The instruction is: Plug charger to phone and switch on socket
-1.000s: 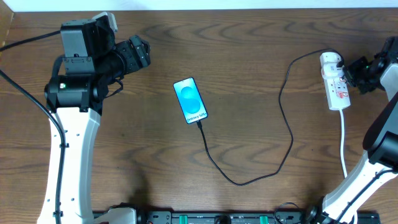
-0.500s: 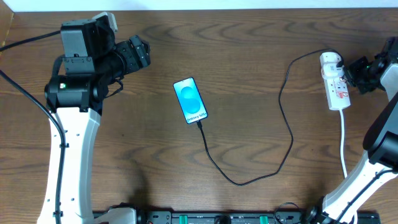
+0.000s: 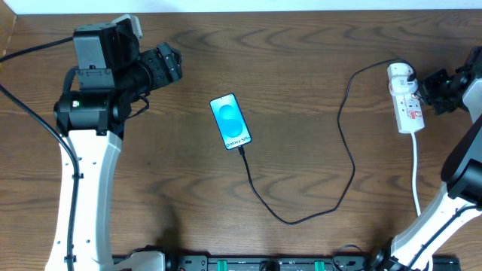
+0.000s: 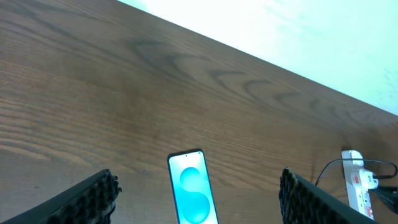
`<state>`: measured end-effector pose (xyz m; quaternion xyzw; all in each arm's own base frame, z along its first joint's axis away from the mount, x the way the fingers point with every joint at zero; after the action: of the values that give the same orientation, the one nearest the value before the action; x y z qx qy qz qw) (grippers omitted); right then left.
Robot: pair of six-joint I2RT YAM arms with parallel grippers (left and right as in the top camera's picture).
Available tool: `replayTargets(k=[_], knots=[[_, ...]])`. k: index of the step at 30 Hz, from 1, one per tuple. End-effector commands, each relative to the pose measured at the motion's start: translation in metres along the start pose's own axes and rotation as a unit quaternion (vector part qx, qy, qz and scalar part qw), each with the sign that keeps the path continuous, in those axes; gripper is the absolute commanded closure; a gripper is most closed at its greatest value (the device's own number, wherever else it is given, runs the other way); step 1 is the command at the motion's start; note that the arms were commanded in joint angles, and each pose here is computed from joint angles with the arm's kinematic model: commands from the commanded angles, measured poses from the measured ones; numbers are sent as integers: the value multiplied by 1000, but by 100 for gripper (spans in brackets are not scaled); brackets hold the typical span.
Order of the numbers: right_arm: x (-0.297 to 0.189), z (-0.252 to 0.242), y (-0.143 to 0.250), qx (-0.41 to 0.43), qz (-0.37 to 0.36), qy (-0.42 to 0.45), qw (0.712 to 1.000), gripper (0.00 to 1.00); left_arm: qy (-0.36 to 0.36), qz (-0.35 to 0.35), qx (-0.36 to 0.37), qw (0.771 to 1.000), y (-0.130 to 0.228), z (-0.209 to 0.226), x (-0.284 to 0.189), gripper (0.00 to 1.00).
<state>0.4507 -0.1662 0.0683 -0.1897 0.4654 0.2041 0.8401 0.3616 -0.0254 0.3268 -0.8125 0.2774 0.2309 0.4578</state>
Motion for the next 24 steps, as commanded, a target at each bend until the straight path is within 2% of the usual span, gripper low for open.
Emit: replayTargets(k=[1, 24], knots=[[21, 58, 70, -5, 170, -148, 974, 99, -4, -9, 2, 1000, -3, 0, -4, 15], [16, 52, 69, -17, 181, -160, 970, 99, -4, -9, 2, 1000, -3, 0, -4, 15]])
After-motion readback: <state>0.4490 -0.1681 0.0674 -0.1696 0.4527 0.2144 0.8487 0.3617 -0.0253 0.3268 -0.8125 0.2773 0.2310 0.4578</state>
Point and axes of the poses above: each gripper's point midway between its finger pads, its own x axis out along the fingers, its own z axis along the line the jaws close on, y = z × x, the point moved 5 cm from there along -x, back along the fingers, and after that the axes turned 5 degrees about -x, right-handed, at the moved point
